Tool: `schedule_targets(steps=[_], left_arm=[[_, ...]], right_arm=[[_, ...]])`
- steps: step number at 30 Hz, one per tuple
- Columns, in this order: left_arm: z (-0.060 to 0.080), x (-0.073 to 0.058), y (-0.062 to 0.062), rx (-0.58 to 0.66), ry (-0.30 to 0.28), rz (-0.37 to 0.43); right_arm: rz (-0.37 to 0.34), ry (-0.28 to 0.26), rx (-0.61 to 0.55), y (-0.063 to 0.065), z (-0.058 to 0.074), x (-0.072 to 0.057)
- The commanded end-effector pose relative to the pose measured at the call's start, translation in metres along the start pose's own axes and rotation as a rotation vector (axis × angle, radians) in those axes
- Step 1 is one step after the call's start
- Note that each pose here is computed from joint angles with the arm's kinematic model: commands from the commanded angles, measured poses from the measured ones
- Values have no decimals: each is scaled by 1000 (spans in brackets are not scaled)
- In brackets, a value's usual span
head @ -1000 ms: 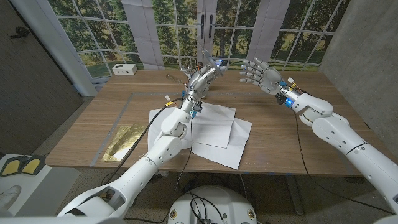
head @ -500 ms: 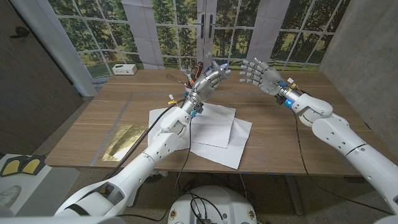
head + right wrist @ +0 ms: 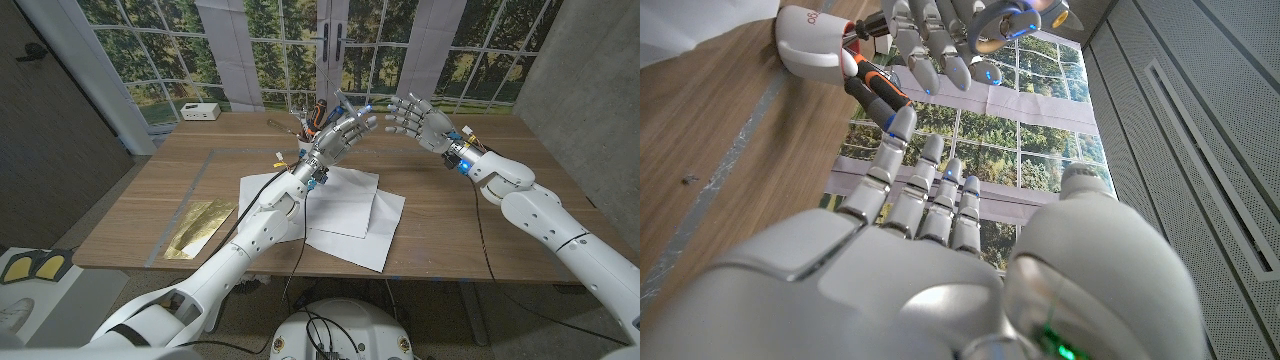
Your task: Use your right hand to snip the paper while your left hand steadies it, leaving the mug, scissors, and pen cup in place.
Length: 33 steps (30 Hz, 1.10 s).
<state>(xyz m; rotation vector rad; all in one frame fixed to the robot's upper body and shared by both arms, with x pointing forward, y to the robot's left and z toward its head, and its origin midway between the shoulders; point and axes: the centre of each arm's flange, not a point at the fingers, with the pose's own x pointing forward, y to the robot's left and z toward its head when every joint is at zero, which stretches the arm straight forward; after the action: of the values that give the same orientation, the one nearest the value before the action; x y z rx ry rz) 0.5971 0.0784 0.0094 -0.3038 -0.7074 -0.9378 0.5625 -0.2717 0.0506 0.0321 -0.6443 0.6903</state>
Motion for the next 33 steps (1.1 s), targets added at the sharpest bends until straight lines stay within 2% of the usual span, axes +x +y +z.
schedule_targets(steps=[1, 15, 33], left_arm=[[-2, 2, 1, -19, 5, -15], [0, 0, 5, -2, -2, -11], [-3, 4, 6, -49, 1, -21]], right_arm=[[1, -2, -3, 0, 1, 0], [3, 1, 1, 1, 0, 3], [-3, 1, 4, 2, 0, 2]])
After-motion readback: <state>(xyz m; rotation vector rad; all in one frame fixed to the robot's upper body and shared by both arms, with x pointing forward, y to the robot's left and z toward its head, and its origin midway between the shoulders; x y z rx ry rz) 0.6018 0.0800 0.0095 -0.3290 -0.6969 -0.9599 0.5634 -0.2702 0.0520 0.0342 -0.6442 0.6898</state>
